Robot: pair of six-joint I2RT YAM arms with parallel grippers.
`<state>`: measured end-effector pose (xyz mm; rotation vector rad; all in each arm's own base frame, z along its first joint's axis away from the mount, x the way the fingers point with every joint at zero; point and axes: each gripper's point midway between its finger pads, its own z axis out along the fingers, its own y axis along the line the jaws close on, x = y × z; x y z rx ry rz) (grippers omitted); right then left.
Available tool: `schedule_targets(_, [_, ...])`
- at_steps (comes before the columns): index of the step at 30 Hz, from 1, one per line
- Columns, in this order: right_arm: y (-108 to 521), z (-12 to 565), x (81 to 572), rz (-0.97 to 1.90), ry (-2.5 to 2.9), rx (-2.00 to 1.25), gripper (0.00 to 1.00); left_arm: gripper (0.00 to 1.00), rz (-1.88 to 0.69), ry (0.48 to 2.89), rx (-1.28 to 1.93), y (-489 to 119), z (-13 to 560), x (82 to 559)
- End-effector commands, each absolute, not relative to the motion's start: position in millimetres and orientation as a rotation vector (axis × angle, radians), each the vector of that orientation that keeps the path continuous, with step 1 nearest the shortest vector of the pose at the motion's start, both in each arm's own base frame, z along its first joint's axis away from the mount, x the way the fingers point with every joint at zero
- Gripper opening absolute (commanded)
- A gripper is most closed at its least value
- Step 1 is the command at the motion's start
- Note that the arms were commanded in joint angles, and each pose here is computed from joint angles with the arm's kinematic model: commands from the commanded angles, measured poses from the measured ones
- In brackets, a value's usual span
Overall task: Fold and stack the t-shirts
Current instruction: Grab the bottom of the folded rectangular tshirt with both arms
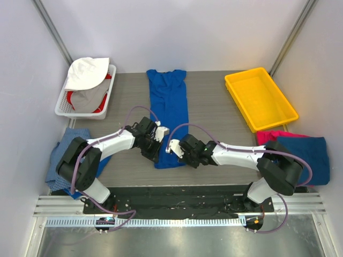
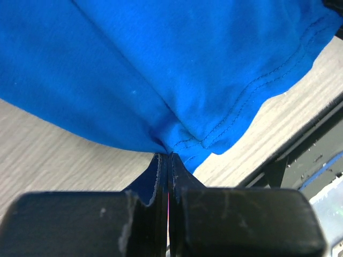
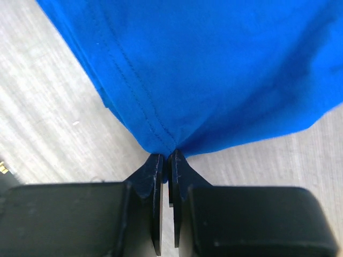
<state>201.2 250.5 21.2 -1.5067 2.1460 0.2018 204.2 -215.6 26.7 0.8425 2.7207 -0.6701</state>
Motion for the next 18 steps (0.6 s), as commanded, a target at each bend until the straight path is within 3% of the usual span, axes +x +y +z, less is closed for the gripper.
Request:
schedule_targets(1, [264.6, 41.2, 186.3, 0.307, 2.109, -1.540, 0.01, 0.00, -0.744, 2.636, 0.920, -228.7, 48.0, 203.8])
schedule_targets(18, [266.4, 89.2, 215.3, 0.155, 2.009, -1.484, 0.01, 0.00, -0.645, 2.549, 0.781, -208.4, 88.0, 238.1])
